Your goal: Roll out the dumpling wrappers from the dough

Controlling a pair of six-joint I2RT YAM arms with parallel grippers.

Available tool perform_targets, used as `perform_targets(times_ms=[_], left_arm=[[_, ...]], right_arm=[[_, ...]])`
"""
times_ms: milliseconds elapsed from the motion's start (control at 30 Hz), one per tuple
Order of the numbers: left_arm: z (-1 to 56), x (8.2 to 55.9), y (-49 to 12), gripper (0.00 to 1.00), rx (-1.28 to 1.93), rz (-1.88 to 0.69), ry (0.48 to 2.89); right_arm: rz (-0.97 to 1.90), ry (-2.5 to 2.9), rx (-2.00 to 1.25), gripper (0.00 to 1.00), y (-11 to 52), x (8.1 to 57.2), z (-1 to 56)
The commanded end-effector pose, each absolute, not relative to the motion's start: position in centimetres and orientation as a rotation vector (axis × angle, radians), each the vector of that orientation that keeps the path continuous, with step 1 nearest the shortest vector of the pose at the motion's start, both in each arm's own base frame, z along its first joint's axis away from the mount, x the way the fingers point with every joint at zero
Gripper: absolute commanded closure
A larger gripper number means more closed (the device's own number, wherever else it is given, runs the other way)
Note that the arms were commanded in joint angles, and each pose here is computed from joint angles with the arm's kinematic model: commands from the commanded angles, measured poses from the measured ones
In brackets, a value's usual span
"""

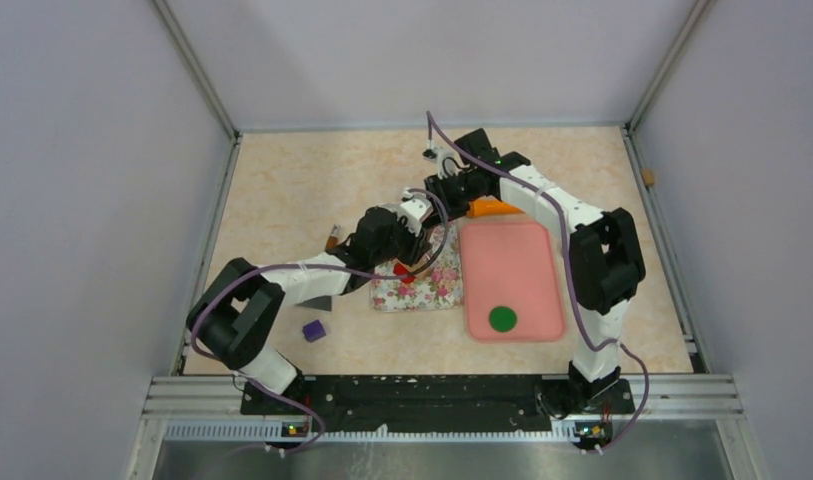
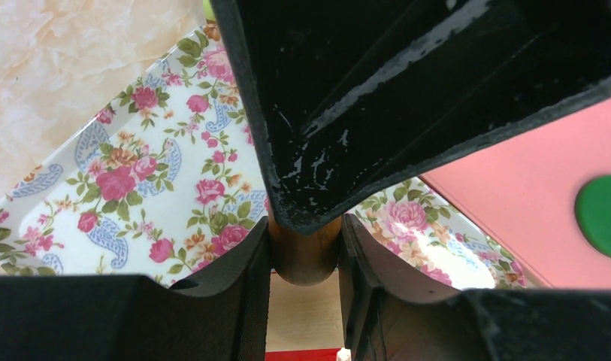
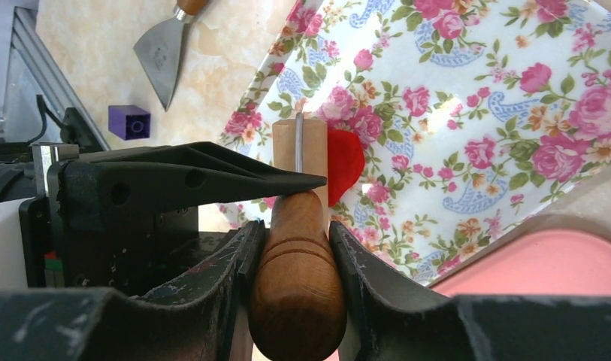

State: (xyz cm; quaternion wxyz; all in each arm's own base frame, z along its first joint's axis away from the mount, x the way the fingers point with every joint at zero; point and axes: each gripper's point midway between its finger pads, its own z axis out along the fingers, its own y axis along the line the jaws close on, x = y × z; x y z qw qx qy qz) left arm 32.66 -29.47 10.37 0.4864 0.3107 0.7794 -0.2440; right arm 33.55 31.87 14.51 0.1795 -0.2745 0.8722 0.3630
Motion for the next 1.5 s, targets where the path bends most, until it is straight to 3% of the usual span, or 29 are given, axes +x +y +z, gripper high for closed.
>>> perform_targets(times_ms=[0, 367, 633, 767, 1467], left_arm=[[12.5, 35.0, -30.6, 1.00, 0.746, -0.577, 1.790], [8.9, 35.1, -31.2, 1.00, 0.681, -0.641, 1.888], [16.1, 36.9, -31.3, 1.00, 0.589, -0.620, 1.802], [18.3, 37.4, -31.2, 1.00, 0.582, -0.596, 1.770], [7.8, 37.8, -31.0, 1.00, 0.642, -0.547, 1.920]], right_arm=[[1.070, 2.372, -0.835, 1.00, 33.1, 34.0, 16.6], [0.849, 2.470, -0.841, 1.00, 30.8, 34.9, 12.1], [1.163, 2.309, -0.824, 1.00, 33.7, 34.2, 19.9], [1.180, 2.274, -0.812, 1.00, 33.8, 33.9, 21.5], [0.899, 2.418, -0.872, 1.00, 31.0, 35.2, 12.9]])
